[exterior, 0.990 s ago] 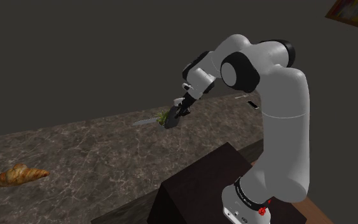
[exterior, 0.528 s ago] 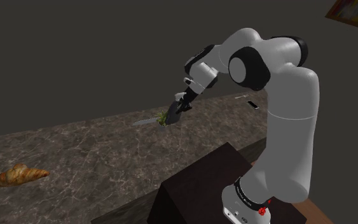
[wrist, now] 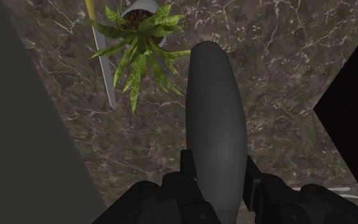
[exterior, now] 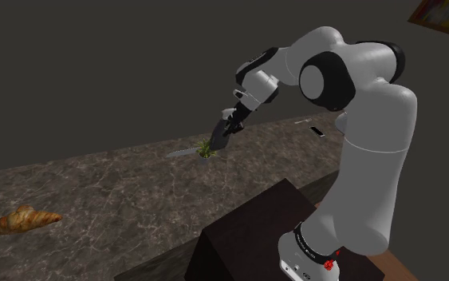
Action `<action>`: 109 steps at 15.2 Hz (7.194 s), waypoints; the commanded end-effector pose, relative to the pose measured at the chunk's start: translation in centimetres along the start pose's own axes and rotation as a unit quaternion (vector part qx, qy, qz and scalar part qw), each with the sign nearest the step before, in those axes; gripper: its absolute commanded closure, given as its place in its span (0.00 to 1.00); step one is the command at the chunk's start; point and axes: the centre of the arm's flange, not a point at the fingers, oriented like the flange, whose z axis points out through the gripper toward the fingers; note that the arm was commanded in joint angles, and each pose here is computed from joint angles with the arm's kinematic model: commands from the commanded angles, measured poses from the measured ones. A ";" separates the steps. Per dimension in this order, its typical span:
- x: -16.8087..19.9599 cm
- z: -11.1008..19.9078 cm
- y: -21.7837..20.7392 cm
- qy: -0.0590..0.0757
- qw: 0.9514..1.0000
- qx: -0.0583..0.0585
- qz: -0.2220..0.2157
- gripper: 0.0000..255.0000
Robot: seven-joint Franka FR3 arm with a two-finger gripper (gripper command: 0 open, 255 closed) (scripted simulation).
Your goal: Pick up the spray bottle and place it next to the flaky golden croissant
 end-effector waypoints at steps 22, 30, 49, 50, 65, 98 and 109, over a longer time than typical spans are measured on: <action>6.3 -10.4 -0.1 0.000 1.000 0.000 0.000 1.00; 11.8 -9.4 -0.9 0.000 1.000 0.000 0.000 1.00; 33.0 3.3 -4.8 0.000 1.000 0.000 0.000 1.00; 34.1 4.0 -5.0 0.000 1.000 0.000 0.000 1.00; 50.9 14.0 -8.2 0.000 1.000 0.000 0.000 1.00; 57.0 31.2 -10.4 0.000 1.000 0.000 0.000 1.00; 54.0 36.2 -10.4 0.000 1.000 0.000 0.000 1.00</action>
